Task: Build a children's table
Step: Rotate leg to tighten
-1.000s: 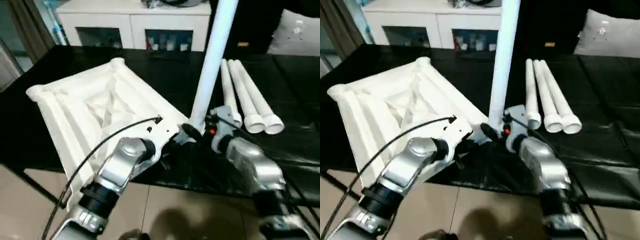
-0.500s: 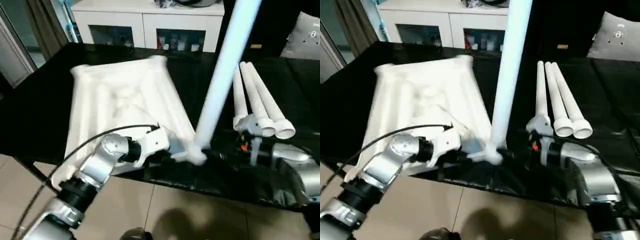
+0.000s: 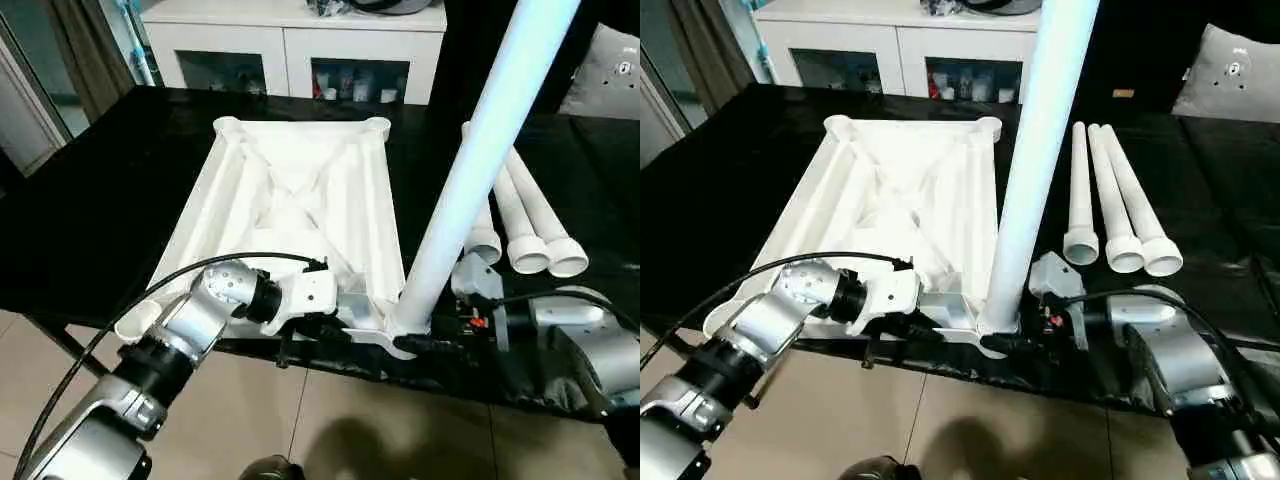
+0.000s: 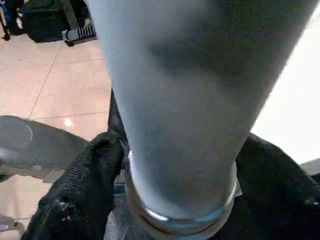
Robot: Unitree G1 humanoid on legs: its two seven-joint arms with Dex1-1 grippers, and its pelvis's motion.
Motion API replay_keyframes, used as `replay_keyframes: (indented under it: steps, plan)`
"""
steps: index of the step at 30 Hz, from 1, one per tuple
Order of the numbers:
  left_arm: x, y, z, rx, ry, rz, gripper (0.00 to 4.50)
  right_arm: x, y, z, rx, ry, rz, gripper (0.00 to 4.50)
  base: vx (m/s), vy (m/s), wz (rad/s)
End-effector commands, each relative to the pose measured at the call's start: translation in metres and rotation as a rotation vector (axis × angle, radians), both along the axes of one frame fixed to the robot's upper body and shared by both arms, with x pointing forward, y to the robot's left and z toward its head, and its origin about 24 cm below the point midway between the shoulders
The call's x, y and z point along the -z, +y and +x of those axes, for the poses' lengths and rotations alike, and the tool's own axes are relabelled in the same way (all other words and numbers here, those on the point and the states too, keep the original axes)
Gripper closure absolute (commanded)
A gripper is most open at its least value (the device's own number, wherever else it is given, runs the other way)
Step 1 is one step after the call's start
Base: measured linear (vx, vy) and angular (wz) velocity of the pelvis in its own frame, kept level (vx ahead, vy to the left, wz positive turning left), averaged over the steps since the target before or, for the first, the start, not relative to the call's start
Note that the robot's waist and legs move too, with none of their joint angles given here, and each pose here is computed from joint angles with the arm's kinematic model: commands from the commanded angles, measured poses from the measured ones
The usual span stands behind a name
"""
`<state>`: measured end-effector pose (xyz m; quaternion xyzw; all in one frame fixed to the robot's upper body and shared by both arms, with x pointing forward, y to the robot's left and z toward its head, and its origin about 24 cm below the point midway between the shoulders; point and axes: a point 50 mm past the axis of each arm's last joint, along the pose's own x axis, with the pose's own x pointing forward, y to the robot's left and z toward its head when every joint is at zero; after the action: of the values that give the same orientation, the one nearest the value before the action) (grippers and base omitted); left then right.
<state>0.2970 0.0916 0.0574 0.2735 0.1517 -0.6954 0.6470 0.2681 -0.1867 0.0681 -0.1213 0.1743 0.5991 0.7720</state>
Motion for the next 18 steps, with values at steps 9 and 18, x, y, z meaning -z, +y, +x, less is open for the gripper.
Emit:
replay_keyframes:
  steps: [9, 18]
  plan:
    - [-0.005, 0.000, 0.001, 0.029, -0.022, -0.005, 4.50, 0.002, 0.009, 0.002, -0.025, 0.051, 0.072, 1.79, 0.000, 0.000, 0.00]
    - [-0.010, -0.012, 0.001, -0.296, 0.051, -0.152, 4.50, 0.027, 0.046, 0.023, 0.370, 0.113, 0.134, 1.83, 0.000, 0.000, 0.00]
